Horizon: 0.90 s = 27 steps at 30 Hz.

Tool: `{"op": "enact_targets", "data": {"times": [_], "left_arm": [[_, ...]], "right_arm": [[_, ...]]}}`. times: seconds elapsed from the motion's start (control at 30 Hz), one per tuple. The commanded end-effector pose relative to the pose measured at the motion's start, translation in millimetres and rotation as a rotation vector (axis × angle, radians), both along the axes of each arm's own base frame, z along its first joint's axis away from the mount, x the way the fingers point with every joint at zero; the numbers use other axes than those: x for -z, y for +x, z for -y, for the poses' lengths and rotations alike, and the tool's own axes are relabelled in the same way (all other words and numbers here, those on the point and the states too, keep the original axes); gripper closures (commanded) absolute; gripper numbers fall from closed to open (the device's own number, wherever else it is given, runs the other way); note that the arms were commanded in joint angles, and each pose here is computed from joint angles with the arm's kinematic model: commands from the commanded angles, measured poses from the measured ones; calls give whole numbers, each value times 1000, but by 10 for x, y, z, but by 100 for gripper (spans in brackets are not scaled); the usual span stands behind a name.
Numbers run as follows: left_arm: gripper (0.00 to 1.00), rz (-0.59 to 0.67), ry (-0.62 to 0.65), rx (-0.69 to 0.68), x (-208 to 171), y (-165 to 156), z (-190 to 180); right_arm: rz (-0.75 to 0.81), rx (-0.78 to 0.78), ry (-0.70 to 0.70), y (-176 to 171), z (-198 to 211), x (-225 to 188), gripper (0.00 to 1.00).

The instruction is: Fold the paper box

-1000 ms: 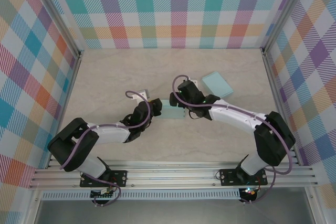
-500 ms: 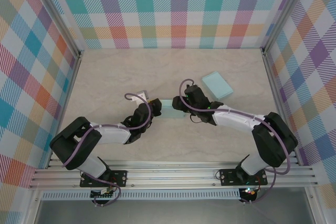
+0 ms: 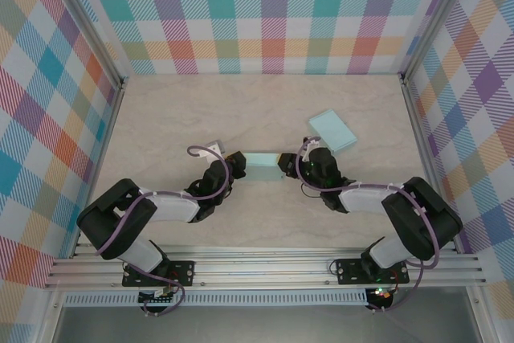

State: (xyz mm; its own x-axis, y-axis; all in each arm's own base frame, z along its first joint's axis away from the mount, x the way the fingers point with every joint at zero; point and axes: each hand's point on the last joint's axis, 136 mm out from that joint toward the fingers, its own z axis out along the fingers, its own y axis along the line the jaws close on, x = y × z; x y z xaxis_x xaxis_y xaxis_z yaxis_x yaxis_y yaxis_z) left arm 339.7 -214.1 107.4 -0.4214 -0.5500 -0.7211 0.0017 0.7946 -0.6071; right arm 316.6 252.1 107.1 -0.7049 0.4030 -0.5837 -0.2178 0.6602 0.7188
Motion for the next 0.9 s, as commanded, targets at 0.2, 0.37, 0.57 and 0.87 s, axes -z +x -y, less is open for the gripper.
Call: {"op": "enact_targets", "data": {"times": [0.2,0.37,0.57,0.87], "left_arm": [[100,-352,270,-25,1118,-559,-571],[100,-377,248,-35,1200,-607,-664],[100,-336,218,43,1104,-553,-511],[100,-260,254,87,682,-435,-442]], "right_arm": [[-194,11,-15,-240,212,685,87],[-231,23,17,-225,246,850,95],[-274,3,6,-264,220,1055,93],[-211,-25,-73,-133,183,721,83]]}}
